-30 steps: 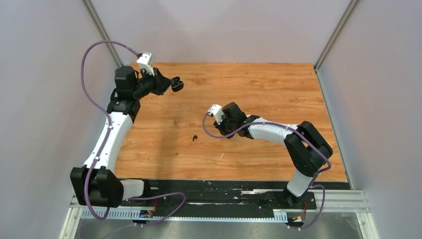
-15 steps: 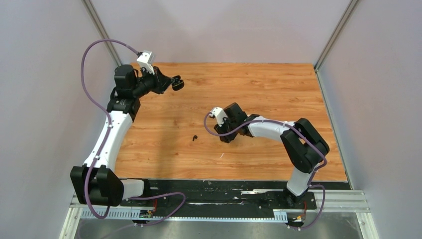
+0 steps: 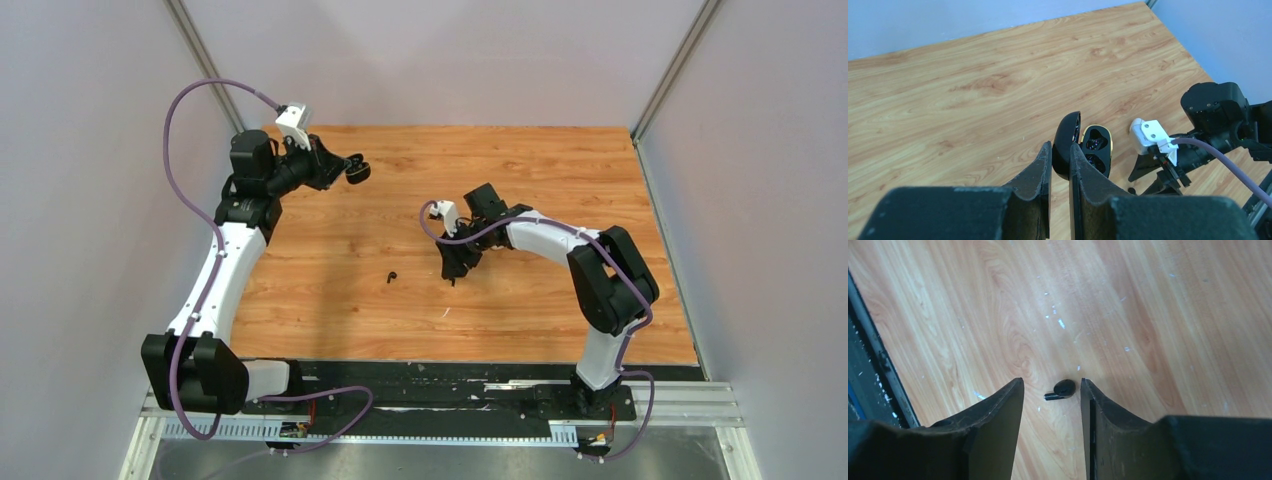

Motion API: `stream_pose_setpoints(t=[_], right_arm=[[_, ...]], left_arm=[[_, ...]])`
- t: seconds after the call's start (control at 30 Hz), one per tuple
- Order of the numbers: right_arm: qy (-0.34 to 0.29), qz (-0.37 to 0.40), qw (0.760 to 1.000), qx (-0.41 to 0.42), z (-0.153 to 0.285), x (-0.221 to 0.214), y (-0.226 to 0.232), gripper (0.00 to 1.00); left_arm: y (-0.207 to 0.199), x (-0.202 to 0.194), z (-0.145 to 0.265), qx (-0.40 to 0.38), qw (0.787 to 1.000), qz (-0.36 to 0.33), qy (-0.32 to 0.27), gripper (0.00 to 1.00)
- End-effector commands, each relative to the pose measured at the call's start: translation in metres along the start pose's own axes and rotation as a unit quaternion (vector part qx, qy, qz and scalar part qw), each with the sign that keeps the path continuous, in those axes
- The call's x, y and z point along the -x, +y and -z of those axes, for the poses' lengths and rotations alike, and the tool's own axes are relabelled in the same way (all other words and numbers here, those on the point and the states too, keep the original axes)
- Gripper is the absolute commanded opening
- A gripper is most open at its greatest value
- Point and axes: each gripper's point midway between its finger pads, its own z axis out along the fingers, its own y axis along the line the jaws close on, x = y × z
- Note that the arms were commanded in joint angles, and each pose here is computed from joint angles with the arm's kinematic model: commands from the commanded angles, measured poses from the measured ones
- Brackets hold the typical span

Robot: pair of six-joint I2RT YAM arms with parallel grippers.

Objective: Insert the wireless bluetooth earbuds into the charging case
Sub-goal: Place the earbud at the center of the board.

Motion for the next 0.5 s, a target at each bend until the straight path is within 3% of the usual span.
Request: stream_pose_setpoints(t=[0.0,0.23,0.47], right_arm=[[-0.012,0.046,0.998,0.043,0.008,0.005,0.019,0.44],[-0.003,0.088,0.995,0.040,0.006,-0.004,0.015,0.34],[0.008,0.099,0.995,0.024,0.000,-0.006,0.004,0.31]], left_arm=[[-0.013,0.028,0.008,-0.012,0.999,-0.018,-0.031,0.00],[-0.015,0.027,0.009,-0.014,0.999,-0.018,-0.030,0.00],[-0.016,0.023,0.010,-0.014,0.999,-0.018,-0.029,0.00]])
